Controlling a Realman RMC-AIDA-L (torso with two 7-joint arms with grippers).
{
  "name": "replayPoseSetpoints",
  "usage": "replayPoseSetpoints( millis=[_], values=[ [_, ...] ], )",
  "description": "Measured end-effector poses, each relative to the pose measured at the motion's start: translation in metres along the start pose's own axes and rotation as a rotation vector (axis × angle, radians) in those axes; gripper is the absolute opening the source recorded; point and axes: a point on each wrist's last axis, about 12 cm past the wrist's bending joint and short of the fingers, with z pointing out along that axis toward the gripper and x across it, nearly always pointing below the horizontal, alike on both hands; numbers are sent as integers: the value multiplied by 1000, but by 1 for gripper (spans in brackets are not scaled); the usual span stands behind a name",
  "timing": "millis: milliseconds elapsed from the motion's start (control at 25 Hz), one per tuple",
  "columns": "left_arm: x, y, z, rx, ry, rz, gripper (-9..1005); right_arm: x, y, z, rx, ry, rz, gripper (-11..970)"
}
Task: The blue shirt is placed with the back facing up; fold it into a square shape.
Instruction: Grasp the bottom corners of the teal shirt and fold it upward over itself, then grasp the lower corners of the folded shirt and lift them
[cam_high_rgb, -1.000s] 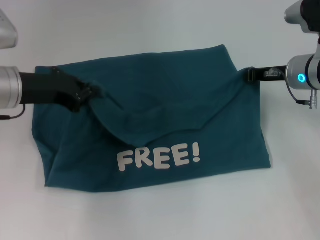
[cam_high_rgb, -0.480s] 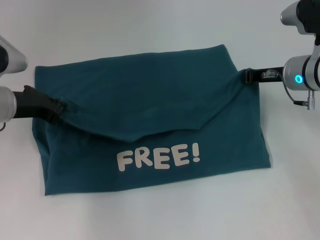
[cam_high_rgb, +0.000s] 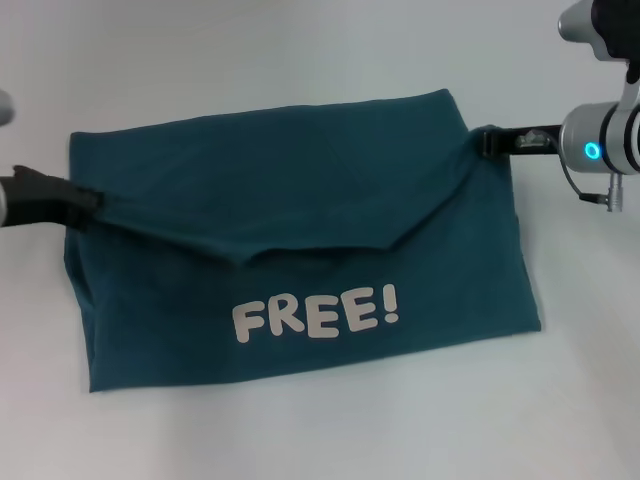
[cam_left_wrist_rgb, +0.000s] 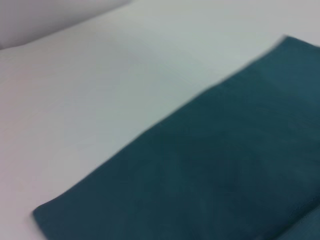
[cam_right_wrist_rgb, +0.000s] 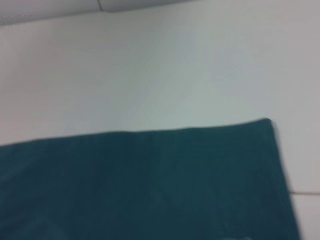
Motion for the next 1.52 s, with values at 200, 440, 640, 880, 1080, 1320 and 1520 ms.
replayPoseSetpoints(
  millis=[200, 440, 640, 880, 1080, 1320, 1520],
  values=[
    [5, 7, -6, -26, -20, -66, 74, -2, 2, -1, -33, -29, 6, 114],
    [9, 5, -5, -21, -6, -66, 159, -3, 2, -1, -32, -31, 2, 146],
    [13, 11, -10, -26, -22, -116, 350, -1, 1, -1, -29, -29, 5, 350],
    [20, 19, -22, 15, -36, -210, 726, -2, -13, -7, -3, -37, 15, 753],
    [27, 20, -37, 53, -34, -288, 821, -8, -19, -15, 3, -60, 19, 878],
    [31, 18, -59, 124, 51, -490, 936, -21, -6, -23, -57, -46, -35, 912],
    [41, 14, -74, 124, 220, -709, 937, -28, 3, -28, -86, -46, -66, 924]
  ],
)
